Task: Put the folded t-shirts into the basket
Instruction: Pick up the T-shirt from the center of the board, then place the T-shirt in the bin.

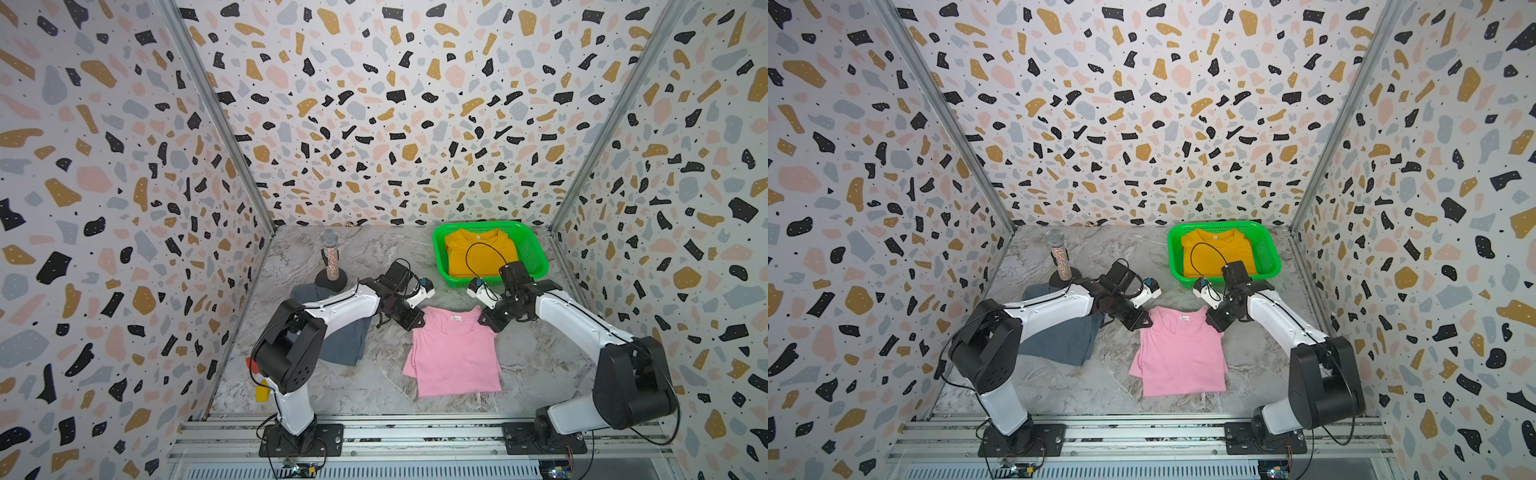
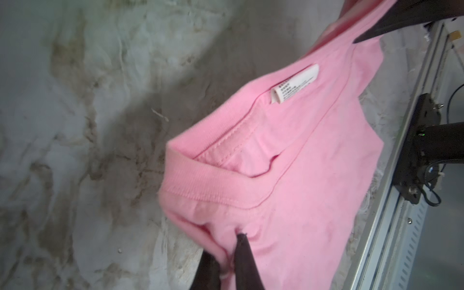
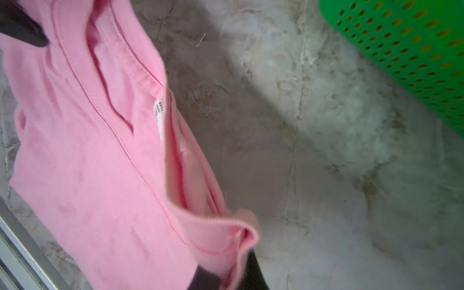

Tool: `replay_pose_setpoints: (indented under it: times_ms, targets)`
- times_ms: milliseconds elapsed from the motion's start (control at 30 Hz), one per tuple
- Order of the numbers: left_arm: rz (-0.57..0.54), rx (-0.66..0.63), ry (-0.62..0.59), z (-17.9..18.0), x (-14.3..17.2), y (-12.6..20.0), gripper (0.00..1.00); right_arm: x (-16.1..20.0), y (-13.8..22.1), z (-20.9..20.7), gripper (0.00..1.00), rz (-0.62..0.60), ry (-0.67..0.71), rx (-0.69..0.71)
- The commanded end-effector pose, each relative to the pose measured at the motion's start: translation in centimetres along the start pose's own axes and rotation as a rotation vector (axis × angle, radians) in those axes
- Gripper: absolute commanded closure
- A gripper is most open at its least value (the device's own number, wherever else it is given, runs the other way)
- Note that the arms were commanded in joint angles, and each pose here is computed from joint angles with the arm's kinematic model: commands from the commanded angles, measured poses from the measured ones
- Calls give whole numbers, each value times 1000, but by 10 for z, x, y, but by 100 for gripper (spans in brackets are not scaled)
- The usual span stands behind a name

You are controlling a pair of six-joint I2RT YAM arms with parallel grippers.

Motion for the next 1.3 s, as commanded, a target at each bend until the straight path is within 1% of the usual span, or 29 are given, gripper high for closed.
replay_pose_setpoints:
  times_ms: [0, 333, 600, 800, 1033, 1167, 1267]
  targets:
    - [-89, 58, -96, -16, -18, 17, 100, -3, 20, -2, 100, -32, 33, 87]
    - [-209, 126, -141, -47, -68, 45, 100, -12, 74, -13, 100, -71, 65, 301]
    - [-309, 146, -232, -80, -106, 58, 100, -21, 120, -33, 100, -73, 28, 479]
    - [-363, 134, -232, -90, -140, 67, 100, -27, 148, -46, 100, -79, -7, 591]
    - [-374, 88, -210, -84, -176, 57, 100, -39, 169, -73, 100, -60, -33, 690]
    - [-375, 49, -208, -73, -194, 39, 100, -45, 165, -100, 100, -32, -49, 723]
    - [-398, 11, -218, -64, -210, 30, 100, -51, 161, -122, 100, -14, -53, 754]
Point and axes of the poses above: each gripper's point midway between its finger pads, its own y axis back along the fingers, its own z axis along the line the jaws close on, x = y × z, the point moved 6 cm from there along y, back along the fingers, and after that the axes turned 10 degrees about y, right-handed, at the moved point
